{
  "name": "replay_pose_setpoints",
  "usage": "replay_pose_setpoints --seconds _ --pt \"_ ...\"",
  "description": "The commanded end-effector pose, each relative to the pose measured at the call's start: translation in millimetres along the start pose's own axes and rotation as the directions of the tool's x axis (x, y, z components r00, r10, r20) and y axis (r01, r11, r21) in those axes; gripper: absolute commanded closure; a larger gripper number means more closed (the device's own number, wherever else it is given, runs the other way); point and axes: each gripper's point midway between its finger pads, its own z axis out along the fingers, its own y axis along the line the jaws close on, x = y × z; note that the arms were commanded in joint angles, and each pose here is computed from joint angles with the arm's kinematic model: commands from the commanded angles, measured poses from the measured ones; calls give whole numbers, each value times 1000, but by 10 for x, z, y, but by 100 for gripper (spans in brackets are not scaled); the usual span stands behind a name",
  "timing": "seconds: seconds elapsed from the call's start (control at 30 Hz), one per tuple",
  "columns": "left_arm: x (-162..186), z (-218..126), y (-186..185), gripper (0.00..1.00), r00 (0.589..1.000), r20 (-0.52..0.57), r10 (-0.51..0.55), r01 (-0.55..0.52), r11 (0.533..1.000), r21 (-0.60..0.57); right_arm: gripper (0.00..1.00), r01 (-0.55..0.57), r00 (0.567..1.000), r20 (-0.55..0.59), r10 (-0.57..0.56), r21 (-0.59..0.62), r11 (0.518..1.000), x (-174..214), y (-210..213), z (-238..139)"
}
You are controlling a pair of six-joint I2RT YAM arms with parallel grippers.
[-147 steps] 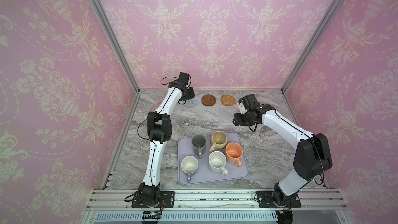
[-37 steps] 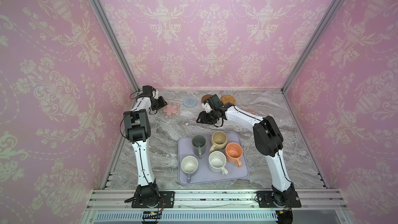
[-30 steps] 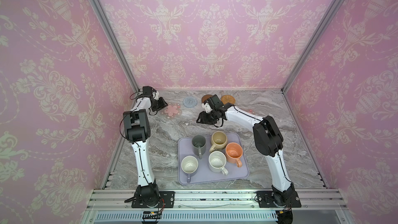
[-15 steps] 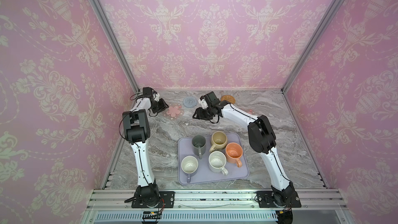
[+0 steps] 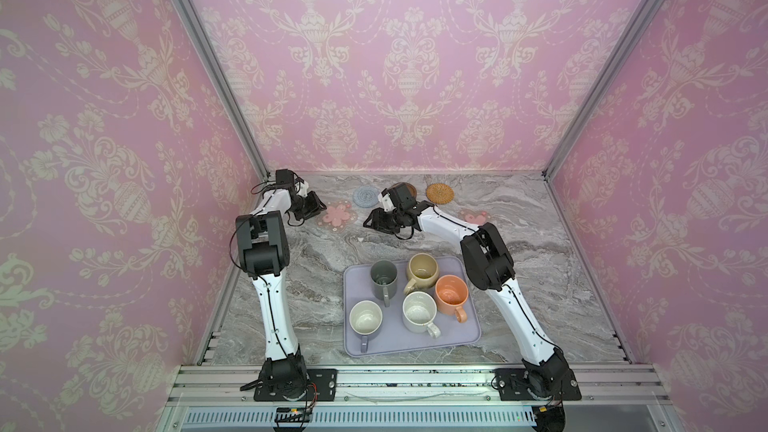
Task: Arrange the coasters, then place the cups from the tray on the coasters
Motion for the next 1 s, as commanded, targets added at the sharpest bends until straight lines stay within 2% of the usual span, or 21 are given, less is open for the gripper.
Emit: replay_pose_setpoints --seconds 0.0,0.13,0.23,0.37,0.53,0.73,0.97 --pt "853 197 257 63 959 -246 -143 115 986 -124 45 -44 999 20 45 -66 997 -70 99 73" --pt "1014 69 234 63 953 -262 -155 113 979 -168 45 -46 999 22 47 -68 997 -61 91 79" --pt "982 -19 224 63 962 -219 -164 125 975 -183 45 -45 999 19 46 -68 997 -48 81 84" --pt "679 -148 234 63 983 -127 -132 98 964 -247 45 -51 998 16 53 -73 996 -33 76 92" --pt "250 -142 199 63 993 -40 -111 96 957 -273 45 -55 998 21 57 -76 996 -29 72 85" --pt "-93 20 146 63 995 27 -98 102 966 -236 45 -66 998 12 67 -69 995 -5 56 78" --pt "-117 305 0 62 993 -7 -117 115 985 -131 45 -67 998 2 67 -62 996 21 36 82"
